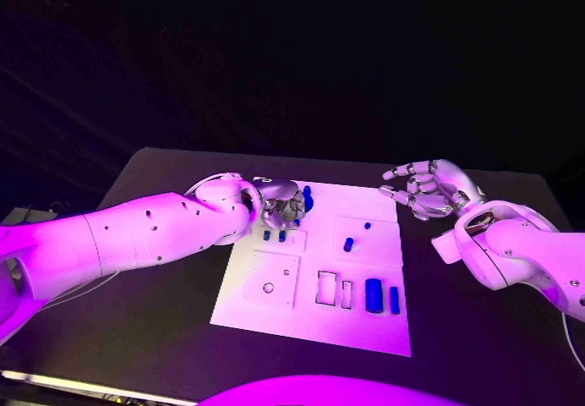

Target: Assemble the parts on the task board

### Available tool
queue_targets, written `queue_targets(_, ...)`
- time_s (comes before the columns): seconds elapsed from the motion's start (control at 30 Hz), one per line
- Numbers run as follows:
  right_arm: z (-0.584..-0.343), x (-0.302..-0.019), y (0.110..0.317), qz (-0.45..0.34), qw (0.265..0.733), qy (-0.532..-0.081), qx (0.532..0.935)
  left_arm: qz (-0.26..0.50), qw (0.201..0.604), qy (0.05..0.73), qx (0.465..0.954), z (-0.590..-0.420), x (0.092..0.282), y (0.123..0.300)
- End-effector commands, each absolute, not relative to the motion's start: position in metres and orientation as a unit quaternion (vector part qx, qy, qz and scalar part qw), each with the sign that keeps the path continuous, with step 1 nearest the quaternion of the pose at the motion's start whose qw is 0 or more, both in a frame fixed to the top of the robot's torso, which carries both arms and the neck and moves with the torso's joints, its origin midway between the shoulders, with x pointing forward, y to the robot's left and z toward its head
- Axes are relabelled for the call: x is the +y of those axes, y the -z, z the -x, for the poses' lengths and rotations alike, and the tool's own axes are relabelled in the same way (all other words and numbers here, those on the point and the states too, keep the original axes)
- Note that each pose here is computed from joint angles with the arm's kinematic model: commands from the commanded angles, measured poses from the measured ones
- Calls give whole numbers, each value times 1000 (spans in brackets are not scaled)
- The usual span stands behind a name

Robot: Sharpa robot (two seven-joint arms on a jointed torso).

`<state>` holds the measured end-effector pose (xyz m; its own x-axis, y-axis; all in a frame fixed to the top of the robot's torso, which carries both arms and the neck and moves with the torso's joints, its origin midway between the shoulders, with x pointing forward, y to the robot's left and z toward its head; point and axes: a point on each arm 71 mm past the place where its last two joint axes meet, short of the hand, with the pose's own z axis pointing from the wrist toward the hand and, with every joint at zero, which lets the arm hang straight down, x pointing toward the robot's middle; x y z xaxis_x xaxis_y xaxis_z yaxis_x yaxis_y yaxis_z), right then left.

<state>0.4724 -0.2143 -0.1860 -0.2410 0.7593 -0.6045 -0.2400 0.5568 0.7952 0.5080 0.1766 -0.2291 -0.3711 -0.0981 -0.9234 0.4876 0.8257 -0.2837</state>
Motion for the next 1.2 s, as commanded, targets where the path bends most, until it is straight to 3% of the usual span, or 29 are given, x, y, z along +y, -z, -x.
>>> queue_targets(0.03,-472,-213,186,-190,585,-430,661,-123,545,272,784,-508,175,231)
queue_targets(0.67,-471,-214,186,-191,584,-430,661,-128,534,277,788,-506,172,236)
queue_targets(1.2,-471,-213,186,-191,584,-431,661,-117,563,282,768,-508,177,231)
